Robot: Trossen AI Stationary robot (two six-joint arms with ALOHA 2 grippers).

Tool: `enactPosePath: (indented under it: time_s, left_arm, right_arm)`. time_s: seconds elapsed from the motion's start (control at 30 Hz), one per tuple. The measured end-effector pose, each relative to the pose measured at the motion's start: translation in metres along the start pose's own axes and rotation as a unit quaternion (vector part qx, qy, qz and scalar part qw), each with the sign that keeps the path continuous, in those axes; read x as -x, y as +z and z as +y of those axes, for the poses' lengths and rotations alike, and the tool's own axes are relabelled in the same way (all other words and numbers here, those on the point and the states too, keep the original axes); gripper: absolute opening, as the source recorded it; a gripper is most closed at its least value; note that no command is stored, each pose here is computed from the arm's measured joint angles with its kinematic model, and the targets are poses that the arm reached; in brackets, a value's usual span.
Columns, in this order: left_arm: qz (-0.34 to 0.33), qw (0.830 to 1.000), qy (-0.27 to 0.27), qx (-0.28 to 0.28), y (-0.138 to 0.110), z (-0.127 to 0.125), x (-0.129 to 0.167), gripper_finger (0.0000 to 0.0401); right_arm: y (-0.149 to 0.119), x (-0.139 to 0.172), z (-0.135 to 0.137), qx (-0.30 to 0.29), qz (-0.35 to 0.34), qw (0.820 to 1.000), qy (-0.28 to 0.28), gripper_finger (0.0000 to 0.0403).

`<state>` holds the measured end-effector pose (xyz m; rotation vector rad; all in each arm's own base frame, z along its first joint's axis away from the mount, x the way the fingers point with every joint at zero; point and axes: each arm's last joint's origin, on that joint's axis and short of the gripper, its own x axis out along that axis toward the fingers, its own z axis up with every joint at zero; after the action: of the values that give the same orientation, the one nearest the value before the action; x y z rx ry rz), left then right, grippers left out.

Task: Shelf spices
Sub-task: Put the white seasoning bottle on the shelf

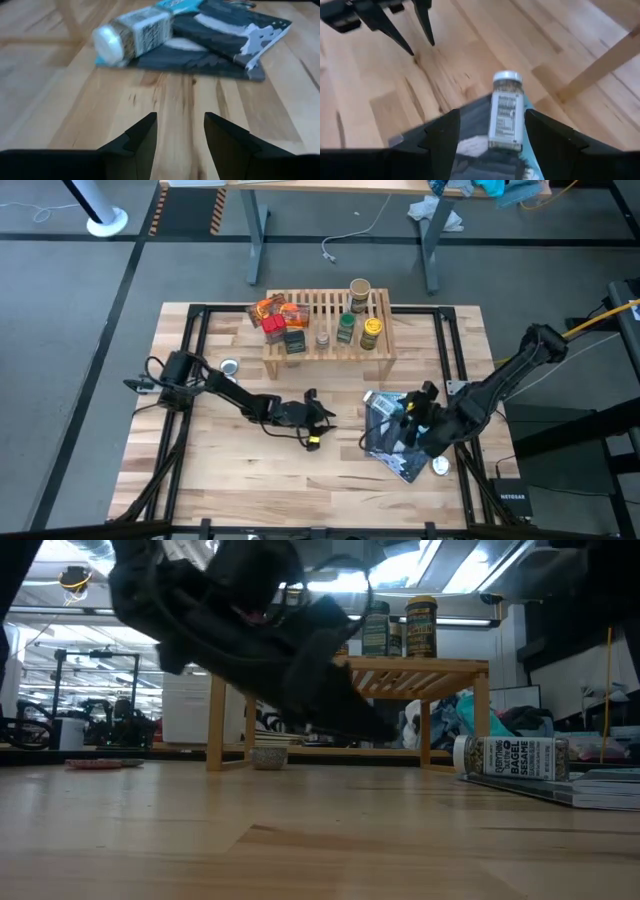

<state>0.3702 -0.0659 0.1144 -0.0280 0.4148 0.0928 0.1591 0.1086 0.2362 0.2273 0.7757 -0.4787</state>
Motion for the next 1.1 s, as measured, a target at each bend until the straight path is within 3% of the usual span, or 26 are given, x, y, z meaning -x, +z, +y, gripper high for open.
enactPosePath:
  time_s: [0.23,0.5,0.63,1.1]
  left_arm:
    - [-0.018,0.999,0.011,-0.032,0.014,0.003,-0.021,0.0118]
    - [-0.027,0.999,0.037,-0.014,0.021,0.025,-0.028,0.0040]
    - [-0.027,0.999,0.041,-0.012,0.021,0.029,-0.029,0.0005]
    - [-0.040,0.998,0.045,-0.009,0.024,0.033,-0.029,0.0001]
  right_arm:
    - [-0.014,-0.014,0.009,0.013,0.042,0.998,-0.042,0.0229]
    - [-0.023,-0.028,0.016,0.032,0.049,0.995,-0.076,0.0221]
    - [-0.026,-0.034,0.019,0.038,0.056,0.994,-0.087,0.0185]
    - [-0.028,-0.038,0.021,0.048,0.040,0.993,-0.102,0.0030]
